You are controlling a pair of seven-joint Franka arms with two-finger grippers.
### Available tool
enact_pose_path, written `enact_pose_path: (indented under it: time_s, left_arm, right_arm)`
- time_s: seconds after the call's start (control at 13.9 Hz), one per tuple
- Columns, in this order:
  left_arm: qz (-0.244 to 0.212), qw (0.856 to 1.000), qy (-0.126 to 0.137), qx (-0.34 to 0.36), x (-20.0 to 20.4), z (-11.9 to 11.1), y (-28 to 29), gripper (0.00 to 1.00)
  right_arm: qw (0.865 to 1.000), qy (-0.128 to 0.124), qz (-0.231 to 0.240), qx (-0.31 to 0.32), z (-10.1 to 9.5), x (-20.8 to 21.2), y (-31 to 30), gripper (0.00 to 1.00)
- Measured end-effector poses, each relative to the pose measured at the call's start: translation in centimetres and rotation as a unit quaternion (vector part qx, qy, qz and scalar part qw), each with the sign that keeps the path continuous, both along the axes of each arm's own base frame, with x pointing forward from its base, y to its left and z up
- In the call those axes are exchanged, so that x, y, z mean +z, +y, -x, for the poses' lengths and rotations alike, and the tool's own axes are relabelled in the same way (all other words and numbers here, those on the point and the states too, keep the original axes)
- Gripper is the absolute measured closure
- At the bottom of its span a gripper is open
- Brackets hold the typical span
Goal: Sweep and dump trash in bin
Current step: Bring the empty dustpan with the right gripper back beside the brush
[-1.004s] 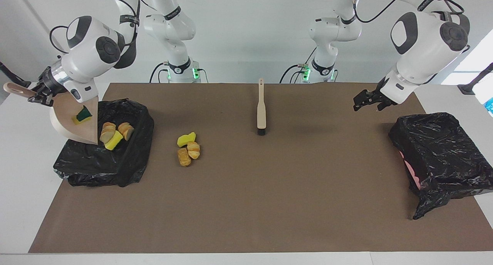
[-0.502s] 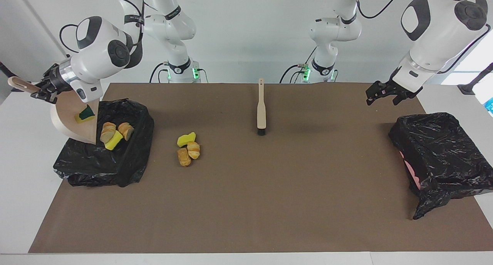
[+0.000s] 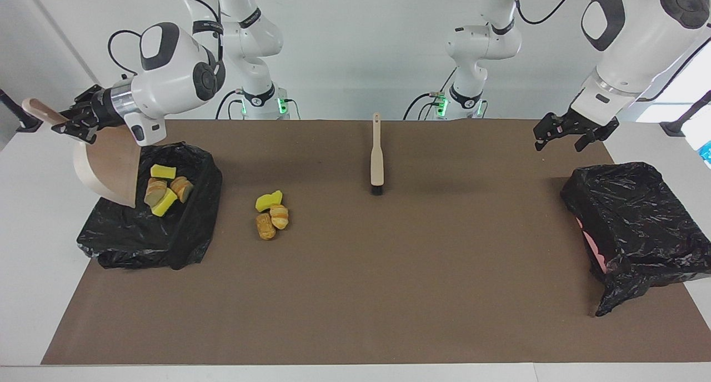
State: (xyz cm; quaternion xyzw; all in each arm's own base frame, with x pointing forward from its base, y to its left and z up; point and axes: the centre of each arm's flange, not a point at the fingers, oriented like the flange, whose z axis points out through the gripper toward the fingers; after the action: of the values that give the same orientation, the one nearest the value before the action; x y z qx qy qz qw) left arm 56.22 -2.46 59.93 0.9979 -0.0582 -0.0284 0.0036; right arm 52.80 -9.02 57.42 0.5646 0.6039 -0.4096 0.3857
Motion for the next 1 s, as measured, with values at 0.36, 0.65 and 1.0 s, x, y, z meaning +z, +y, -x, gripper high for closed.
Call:
enact_pose_path:
  time_s: [0.36,0.65,1.0]
  left_arm:
    - [0.001,1.000,-0.009,-0.005,0.9,0.4,0.0,0.00]
    - [0.001,1.000,-0.009,-0.006,0.9,0.4,-0.2,0.00]
    - [0.001,1.000,-0.009,0.000,1.0,0.4,0.6,0.00]
  right_arm:
    - [0.965,-0.158,-0.165,-0.131,3.7,7.8,3.3,0.69]
    - [0.884,-0.276,-0.269,-0.263,4.1,5.5,10.9,0.69]
    - [0.769,-0.364,-0.313,-0.422,4.1,2.7,18.6,0.69]
